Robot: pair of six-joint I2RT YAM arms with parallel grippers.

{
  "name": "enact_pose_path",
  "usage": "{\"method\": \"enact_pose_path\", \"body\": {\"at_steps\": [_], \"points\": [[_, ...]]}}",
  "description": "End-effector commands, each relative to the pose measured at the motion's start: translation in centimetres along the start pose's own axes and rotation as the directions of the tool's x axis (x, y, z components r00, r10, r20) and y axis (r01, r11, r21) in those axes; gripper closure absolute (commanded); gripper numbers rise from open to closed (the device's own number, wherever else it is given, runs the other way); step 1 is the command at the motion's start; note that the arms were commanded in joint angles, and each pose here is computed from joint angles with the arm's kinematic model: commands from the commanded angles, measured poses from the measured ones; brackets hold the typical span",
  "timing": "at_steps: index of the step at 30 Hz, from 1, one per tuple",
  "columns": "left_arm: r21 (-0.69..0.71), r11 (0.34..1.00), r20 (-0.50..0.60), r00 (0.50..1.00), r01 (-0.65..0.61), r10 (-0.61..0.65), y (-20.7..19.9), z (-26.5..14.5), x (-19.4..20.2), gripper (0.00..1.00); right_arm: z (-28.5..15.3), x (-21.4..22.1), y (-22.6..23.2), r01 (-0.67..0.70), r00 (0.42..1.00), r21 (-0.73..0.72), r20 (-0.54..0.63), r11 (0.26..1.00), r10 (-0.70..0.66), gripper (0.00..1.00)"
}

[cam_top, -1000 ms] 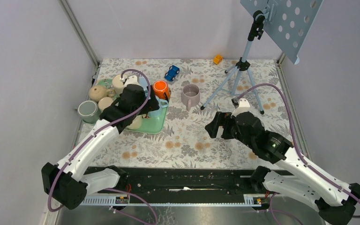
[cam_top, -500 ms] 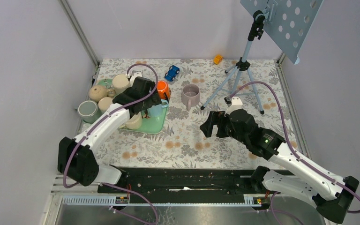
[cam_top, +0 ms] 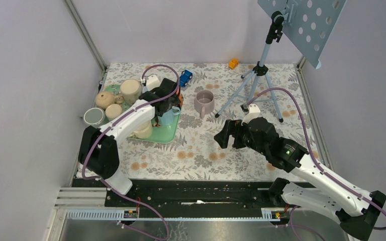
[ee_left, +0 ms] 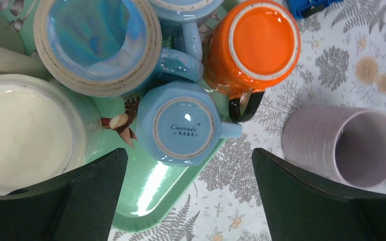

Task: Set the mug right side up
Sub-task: Turn over the cup on the tray.

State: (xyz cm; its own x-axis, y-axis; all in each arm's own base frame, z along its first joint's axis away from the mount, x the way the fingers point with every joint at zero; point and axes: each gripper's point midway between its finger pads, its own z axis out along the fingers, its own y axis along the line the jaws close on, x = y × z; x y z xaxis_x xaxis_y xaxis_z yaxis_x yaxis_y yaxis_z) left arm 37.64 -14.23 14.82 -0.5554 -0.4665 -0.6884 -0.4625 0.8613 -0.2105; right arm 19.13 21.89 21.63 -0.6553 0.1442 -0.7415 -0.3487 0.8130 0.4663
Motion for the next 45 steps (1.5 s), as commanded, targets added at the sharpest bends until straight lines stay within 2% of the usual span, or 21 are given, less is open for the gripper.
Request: {"method": "enact_pose_path", "body": {"at_steps": [1,14,22,34,45], "points": [[-0.059,0.987,0.075,0.986,0.152,-0.148,-0.3,0.1,-1.9,0.01,-0.8,-1.4,1.3,0.013,0.999,-0.053,0.036,0.998,-0.011,0.00],[-0.170,0.968,0.042,0.983,0.183,-0.179,0.2,3.4,0.4,0.01,-1.1,-1.0,1.3,0.017,1.000,-0.068,0.025,0.998,-0.015,0.00],[-0.178,0.974,0.005,0.990,0.140,-0.141,0.4,4.6,1.5,0.01,-1.0,-0.5,1.1,0.012,1.000,-0.067,0.015,0.998,-0.011,0.01],[-0.158,0.985,-0.023,0.997,0.068,-0.072,2.3,3.0,2.6,0.04,-0.2,0.4,1.3,-0.007,1.000,-0.085,-0.012,0.996,0.006,0.00],[-0.118,0.986,-0.031,0.992,0.117,-0.121,1.9,1.5,2.1,0.01,0.1,1.0,1.6,-0.025,0.999,-0.105,-0.030,0.994,0.021,0.00]]}}
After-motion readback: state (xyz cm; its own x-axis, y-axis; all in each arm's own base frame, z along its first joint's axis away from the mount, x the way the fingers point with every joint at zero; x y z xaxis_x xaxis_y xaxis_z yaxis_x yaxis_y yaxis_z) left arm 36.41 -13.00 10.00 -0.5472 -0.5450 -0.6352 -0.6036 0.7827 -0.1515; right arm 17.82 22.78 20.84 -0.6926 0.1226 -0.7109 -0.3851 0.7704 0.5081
